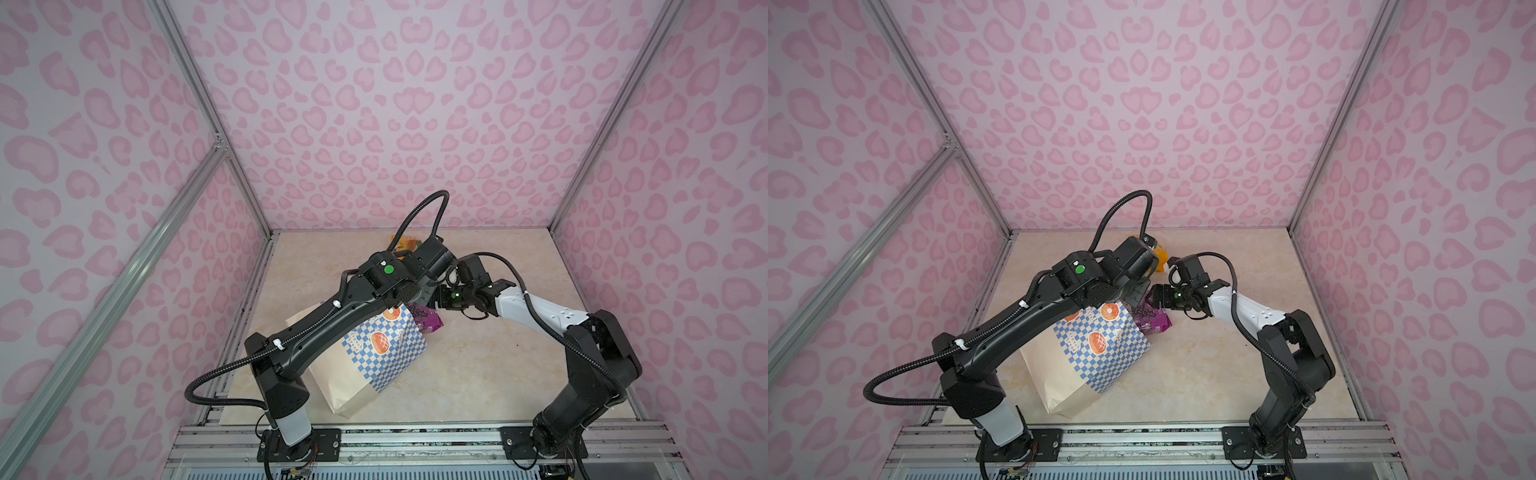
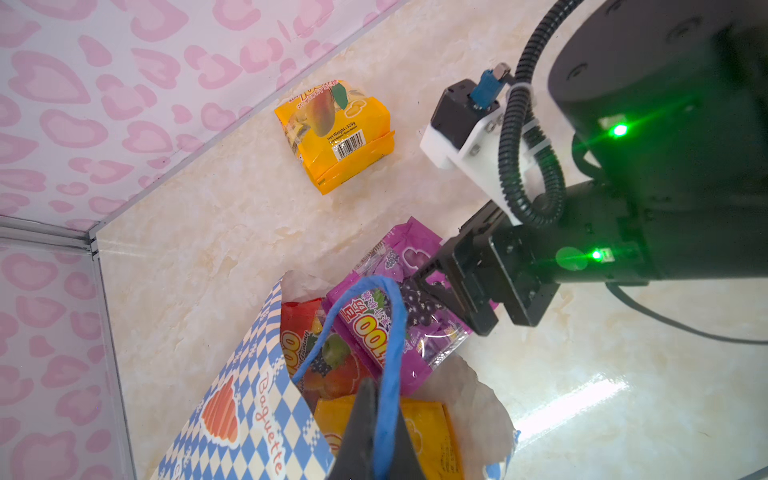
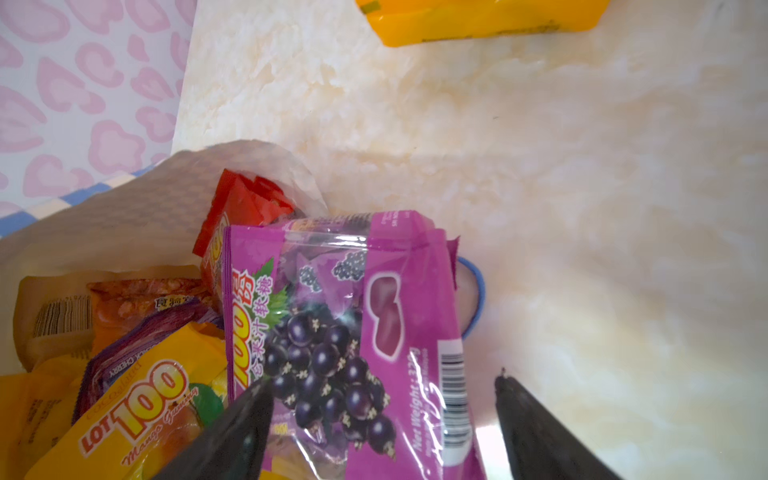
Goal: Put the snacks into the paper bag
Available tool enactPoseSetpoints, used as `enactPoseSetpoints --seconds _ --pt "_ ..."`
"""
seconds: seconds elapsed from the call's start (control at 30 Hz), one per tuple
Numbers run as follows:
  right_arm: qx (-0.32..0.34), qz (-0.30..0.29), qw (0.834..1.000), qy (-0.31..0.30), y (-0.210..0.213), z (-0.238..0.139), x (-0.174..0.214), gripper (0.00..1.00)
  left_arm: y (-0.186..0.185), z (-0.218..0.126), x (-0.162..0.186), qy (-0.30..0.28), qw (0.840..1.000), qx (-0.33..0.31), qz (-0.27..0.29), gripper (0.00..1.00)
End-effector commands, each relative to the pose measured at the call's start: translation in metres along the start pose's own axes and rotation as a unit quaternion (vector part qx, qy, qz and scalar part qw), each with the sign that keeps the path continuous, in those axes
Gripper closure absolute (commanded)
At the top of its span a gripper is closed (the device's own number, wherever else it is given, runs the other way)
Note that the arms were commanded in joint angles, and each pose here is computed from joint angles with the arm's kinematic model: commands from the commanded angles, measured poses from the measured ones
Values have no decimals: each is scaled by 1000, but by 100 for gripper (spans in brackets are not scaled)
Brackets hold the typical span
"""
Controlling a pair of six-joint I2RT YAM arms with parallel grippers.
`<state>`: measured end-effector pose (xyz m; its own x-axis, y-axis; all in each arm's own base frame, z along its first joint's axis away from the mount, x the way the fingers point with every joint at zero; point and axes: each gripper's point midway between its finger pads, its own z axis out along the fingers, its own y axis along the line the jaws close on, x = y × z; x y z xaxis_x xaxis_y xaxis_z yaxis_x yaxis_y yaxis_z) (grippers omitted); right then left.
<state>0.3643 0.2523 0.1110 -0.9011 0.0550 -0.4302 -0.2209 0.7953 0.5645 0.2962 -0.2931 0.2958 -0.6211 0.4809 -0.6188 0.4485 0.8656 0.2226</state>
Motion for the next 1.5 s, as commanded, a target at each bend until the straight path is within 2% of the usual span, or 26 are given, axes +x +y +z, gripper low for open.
enactPoseSetpoints --seconds 0.0,0.2,0.33,0.43,0.5,0.57,0.67,0.77,0.83,0.9,1.07,1.1,1.17,1.2,1.33,1.47 --pt "15 29 999 -7 -21 7 -5 25 2 -6 -7 -18 1000 6 -15 97" --pt "38 69 997 -15 -50 24 -9 47 2 -8 -6 -19 1000 9 -17 97" --pt "91 93 991 -36 -77 23 -18 57 2 -9 -5 -19 1000 11 -17 97" --pt "99 106 988 -59 -86 17 -25 58 3 -9 -4 -19 1000 10 -17 97" --pt "122 112 984 -68 -97 11 -27 51 4 -9 -3 -18 1000 9 -17 97" --pt "119 108 984 -72 -97 10 -29 41 4 -8 -2 -18 1000 9 -17 97" --pt "44 95 993 -50 -65 20 -26 29 4 -8 -1 -18 1000 8 -17 97" --pt "14 55 997 -49 -30 20 -17 15 4 -7 -1 -16 1000 7 -17 97" --pt "9 36 999 -30 -16 28 -9 13 4 -7 -1 -17 1000 9 -17 97" --pt "27 31 999 -11 -17 40 -2 19 3 -6 -1 -16 1000 10 -17 97" --pt "73 53 996 0 -46 55 3 43 5 -9 0 -19 1000 10 -22 97" --pt "69 53 996 0 -46 55 2 55 6 -9 1 -19 1000 8 -21 97" --pt "50 54 997 -5 -41 49 -3 90 7 -8 2 -17 1000 5 -21 97" --pt "42 51 998 -16 -36 41 -9 100 7 -6 3 -15 1000 3 -19 97" --pt "29 48 995 -78 -30 -8 -42 100 10 -3 3 -14 1000 -2 -22 97" --pt "68 100 985 -125 -81 -54 -66 100 9 0 6 -11 1000 2 -24 97"
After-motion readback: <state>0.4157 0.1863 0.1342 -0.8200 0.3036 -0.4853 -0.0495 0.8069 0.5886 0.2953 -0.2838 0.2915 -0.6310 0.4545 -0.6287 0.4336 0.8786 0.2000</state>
